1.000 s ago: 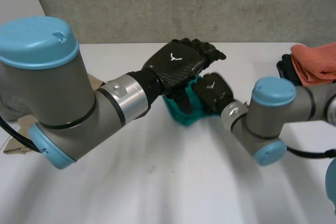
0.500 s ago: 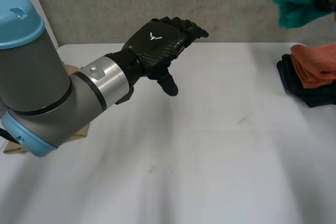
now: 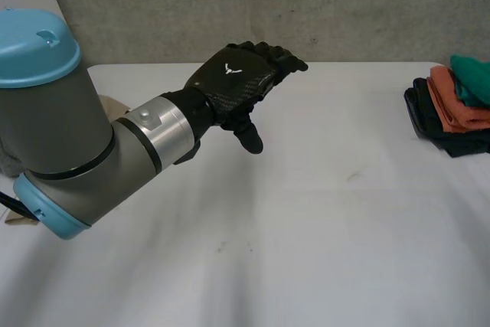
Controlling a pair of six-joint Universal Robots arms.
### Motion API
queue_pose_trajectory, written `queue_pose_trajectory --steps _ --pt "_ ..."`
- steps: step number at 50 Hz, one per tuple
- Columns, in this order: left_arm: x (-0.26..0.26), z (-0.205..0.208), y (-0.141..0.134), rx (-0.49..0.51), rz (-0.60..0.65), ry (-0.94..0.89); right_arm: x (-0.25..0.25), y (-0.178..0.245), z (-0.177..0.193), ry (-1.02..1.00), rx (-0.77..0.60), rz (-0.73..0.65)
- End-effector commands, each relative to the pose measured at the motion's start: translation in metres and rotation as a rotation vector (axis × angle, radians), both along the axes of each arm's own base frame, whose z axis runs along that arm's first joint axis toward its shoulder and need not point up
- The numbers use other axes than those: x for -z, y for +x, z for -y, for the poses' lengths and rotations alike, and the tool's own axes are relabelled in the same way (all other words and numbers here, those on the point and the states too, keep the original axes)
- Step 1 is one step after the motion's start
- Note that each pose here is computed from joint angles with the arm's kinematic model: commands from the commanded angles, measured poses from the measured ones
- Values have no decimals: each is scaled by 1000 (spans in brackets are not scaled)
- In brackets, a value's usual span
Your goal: Fold the laundry.
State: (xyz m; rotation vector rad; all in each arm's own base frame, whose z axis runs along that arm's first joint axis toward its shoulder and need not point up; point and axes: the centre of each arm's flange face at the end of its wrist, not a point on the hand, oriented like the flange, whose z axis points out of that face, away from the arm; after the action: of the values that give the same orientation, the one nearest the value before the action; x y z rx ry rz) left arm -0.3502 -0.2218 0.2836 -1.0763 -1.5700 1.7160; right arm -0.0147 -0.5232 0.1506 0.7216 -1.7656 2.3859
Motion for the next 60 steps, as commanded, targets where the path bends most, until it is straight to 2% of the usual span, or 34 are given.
queue_pose_trajectory --steps 1,6,11,15,18,22,23,26,27,30,31,33,35,37,38,39,41,43,45,47,50,54,57,58,60 --pt "-2 -6 -3 15 -3 -5 -31 4 -13 14 -2 21" --pt "-5 -8 -3 18 -7 -11 -60 6 -29 51 7 44" --pt "-7 -8 -2 5 -8 -12 -74 -2 -54 178 47 101" --pt "-9 -8 1 -12 -9 -14 -84 -13 -78 321 115 172" --pt "-14 -9 4 -25 -18 -26 -84 -35 -95 449 255 206" --pt "-25 -4 13 -88 -35 -51 -94 -52 -107 513 407 54" --pt "-26 1 17 -120 -38 -57 -100 -58 -106 491 458 -16" --pt "-33 15 30 -222 -46 -81 -109 -58 -99 399 506 -71" --pt "-38 27 41 -306 -59 -102 -121 -44 -92 301 479 -81" --pt "-44 45 59 -439 -67 -144 -141 -6 -90 146 371 -66" --pt "-44 61 74 -533 -56 -170 -146 20 -95 69 282 -49" --pt "-42 77 91 -620 -22 -195 -152 42 -103 -20 189 -51" --pt "-30 100 116 -722 69 -226 -153 73 -118 -133 49 -64" --pt "-17 115 131 -767 146 -235 -150 97 -131 -194 -47 -75" --pt "-2 130 146 -812 227 -236 -148 110 -139 -223 -93 -82" --pt "7 140 156 -836 275 -234 -140 136 -155 -265 -184 -84" --pt "22 155 175 -878 345 -225 -131 158 -169 -285 -255 -78" --pt "51 181 211 -952 455 -204 -112 185 -189 -252 -334 -42" --pt "78 201 237 -994 525 -191 -93 205 -206 -172 -390 -13" --pt "100 214 250 -1006 573 -190 -75 215 -217 -67 -418 8" --pt "123 226 255 -982 618 -199 -58 220 -223 74 -426 24" --pt "130 229 247 -935 597 -203 -57 220 -220 173 -410 -2" --pt "118 223 231 -918 522 -207 -57 218 -218 193 -388 -30" --pt "97 213 211 -891 441 -222 -58 215 -216 199 -358 -46" --pt "75 198 188 -848 342 -229 -59 212 -215 197 -326 -63"
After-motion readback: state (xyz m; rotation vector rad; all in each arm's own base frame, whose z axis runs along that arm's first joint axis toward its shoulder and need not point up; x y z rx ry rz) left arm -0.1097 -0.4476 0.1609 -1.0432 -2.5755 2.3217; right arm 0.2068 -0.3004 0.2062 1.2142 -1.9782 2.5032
